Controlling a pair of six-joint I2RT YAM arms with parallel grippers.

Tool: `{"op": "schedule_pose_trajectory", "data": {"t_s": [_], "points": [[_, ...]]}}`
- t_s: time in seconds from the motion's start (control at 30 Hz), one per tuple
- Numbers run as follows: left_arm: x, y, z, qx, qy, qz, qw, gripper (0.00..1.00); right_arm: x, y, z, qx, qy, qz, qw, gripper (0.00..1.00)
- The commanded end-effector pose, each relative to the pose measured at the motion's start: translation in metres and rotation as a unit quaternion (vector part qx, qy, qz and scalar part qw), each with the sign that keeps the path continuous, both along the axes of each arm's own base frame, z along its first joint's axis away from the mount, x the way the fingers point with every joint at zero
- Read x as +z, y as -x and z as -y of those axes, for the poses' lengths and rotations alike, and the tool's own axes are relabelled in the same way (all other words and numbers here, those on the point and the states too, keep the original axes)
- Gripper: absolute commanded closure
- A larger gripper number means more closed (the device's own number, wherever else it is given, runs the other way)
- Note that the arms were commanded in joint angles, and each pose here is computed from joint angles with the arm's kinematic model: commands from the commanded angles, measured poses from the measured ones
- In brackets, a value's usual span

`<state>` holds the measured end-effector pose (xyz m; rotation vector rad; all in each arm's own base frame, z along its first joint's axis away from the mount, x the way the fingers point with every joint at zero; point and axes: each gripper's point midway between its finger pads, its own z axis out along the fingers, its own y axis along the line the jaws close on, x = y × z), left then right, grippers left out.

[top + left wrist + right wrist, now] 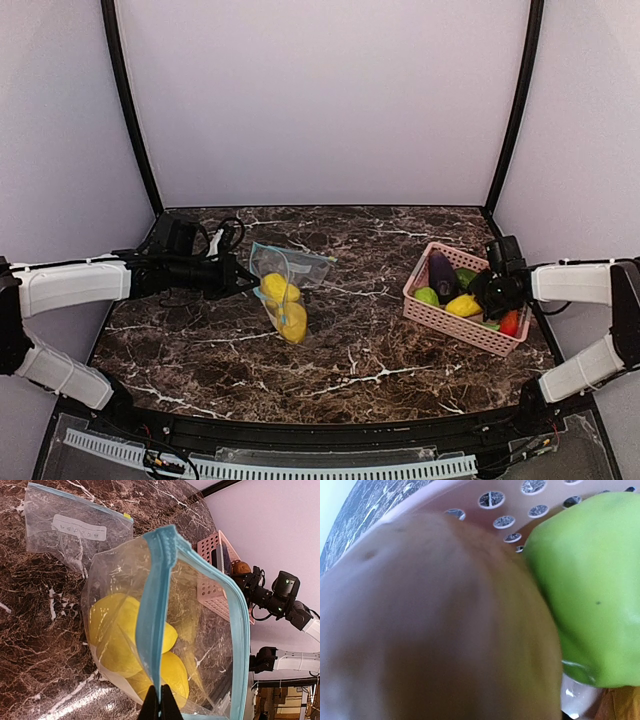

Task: Place the food in the zip-top bag and seal the zipper
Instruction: Pick up the fake fruit from the bin.

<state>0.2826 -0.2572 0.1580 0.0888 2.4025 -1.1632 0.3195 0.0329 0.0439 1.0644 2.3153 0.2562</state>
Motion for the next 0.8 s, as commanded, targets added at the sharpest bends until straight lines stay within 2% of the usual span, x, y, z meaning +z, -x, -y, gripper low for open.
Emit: {"op": "schedule_pose_trajectory", "data": {"t_s": [0.0, 0.4, 0.6, 0.77], "points": [[0.011, 0.001, -0.004, -0.001, -0.001, 0.013, 1.000, 0.99, 0.005, 0.017, 0.005, -0.008, 0.009, -0.005, 1.000, 0.50], [0.014, 0.002, -0.003, -0.004, 0.002, 0.017, 1.000, 0.99, 0.075, 0.020, 0.019, 0.005, 0.055, 0.084, 0.995, 0.57], [0.018, 0.002, -0.002, -0.013, 0.000, 0.025, 1.000, 0.99, 0.133, 0.011, 0.021, 0.061, 0.114, 0.155, 0.980, 0.57], [0.021, 0.002, 0.000, -0.022, 0.001, 0.034, 0.999, 0.99, 0.172, -0.004, -0.011, 0.176, 0.127, 0.207, 0.954, 0.58]]}}
